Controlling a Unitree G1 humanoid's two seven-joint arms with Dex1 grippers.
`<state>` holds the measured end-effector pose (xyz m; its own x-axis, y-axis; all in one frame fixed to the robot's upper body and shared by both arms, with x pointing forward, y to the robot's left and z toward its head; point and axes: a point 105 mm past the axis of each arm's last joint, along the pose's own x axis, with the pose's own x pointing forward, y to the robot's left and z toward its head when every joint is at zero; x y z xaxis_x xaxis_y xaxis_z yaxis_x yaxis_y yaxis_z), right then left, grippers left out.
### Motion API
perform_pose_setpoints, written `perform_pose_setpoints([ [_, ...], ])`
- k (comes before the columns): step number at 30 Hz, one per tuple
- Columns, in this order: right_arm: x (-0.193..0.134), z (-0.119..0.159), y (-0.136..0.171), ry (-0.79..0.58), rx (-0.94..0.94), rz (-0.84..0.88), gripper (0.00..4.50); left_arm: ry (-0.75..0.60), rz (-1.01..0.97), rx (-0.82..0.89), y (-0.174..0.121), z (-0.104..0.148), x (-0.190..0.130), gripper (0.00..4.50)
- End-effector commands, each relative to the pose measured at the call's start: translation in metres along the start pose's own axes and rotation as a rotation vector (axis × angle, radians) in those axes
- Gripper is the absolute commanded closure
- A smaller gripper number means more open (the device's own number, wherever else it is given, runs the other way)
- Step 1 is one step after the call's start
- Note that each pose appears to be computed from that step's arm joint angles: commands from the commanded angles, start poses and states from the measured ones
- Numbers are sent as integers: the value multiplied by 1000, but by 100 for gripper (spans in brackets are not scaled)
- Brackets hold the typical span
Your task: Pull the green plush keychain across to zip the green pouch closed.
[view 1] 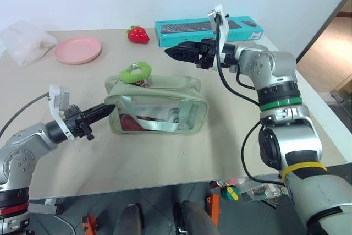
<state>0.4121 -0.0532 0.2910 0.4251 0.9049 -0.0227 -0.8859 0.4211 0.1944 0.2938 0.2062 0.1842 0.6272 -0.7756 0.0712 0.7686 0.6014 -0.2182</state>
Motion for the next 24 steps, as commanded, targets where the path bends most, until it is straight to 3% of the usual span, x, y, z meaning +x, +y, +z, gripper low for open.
perform_pose_setpoints([
  [1, 4, 13, 1, -18, 0, 13, 4, -6, -26, 35, -9, 2, 2, 450],
  [6, 20, 4, 17, 32, 31, 112, 4, -7, -15, 33, -9, 0, -2, 450],
  [16, 34, 13, 43, 20, 120, 232, 4, -4, -20, 23, -10, -3, 1, 450],
  [24, 48, -13, 63, 113, 160, 316, 4, -6, -17, 18, -9, -4, 1, 450],
])
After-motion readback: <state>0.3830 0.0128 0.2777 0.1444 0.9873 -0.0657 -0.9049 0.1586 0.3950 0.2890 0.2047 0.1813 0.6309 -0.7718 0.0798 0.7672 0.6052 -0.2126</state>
